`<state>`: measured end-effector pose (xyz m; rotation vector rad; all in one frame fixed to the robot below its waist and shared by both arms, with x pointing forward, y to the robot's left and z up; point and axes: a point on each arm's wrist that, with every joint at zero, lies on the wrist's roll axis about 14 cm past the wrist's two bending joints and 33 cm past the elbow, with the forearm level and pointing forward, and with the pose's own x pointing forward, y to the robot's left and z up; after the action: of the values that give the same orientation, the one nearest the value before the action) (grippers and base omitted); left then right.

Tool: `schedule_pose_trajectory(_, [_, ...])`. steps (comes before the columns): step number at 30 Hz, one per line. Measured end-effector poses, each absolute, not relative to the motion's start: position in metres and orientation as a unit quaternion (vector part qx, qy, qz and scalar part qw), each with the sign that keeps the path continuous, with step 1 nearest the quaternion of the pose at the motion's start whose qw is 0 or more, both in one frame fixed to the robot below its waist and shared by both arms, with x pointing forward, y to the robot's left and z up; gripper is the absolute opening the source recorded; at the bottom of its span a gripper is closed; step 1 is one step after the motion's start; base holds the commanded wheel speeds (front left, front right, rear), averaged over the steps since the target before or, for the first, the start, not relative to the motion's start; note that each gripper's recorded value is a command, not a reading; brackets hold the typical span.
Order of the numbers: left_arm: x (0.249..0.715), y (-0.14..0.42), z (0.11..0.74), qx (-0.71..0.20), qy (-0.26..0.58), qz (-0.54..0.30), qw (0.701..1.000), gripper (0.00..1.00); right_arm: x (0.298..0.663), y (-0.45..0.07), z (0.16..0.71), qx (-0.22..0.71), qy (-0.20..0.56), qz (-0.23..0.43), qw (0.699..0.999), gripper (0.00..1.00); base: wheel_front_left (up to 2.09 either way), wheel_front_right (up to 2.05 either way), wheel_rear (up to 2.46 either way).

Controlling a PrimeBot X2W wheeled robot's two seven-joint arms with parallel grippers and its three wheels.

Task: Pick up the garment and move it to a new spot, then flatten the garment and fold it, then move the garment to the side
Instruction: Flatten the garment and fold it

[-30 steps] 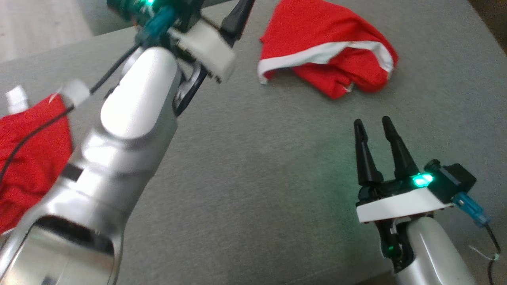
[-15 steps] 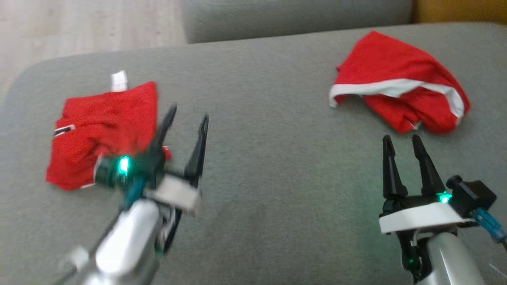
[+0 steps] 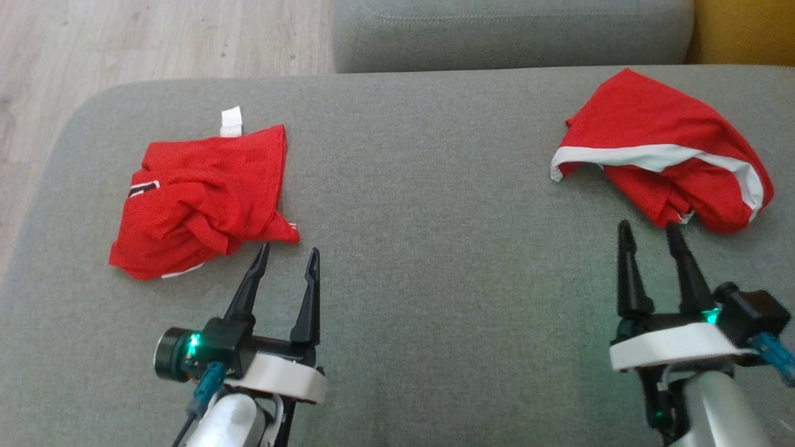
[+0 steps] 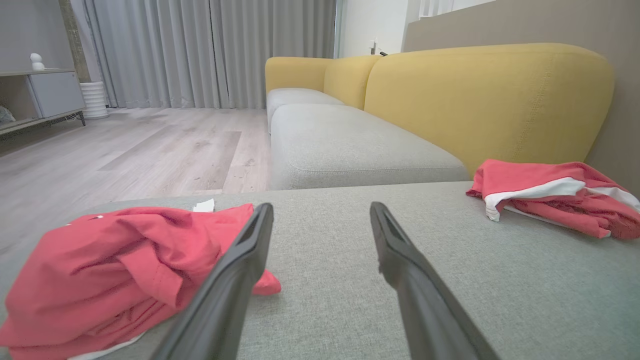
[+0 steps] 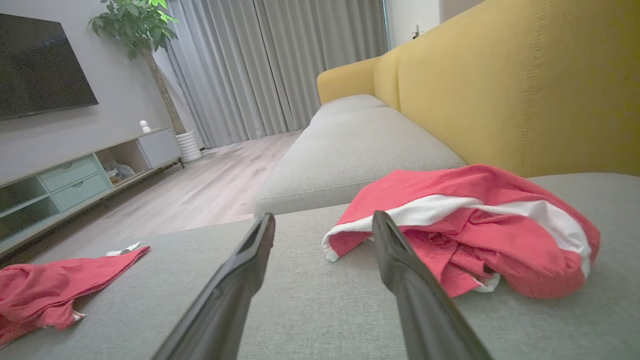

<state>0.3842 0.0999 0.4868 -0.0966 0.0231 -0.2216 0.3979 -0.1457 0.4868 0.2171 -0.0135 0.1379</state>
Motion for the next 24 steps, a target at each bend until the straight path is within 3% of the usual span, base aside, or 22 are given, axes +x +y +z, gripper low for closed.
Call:
schedule_pose_trajectory(8, [0.392, 0.098, 0.476, -0.051, 0.025, -0.116, 0.992, 1.00, 0.422, -0.206, 0.474, 0.111, 0.004, -0.027, 0.994, 1.00, 0.00, 0.00, 0.00])
schedule_pose_trajectory(16, [0.404, 0.089, 0.458, -0.056, 0.048, -0.130, 0.989, 1.00, 0.447, -0.260, 0.415, 0.147, 0.093, -0.142, 0.974, 1.00, 0.00, 0.00, 0.00])
schedule_pose_trajectory(24, [0.412, 0.090, 0.450, -0.056, 0.055, -0.129, 0.988, 1.00, 0.471, -0.270, 0.407, 0.108, 0.119, -0.160, 0.974, 1.00, 0.00, 0.00, 0.00])
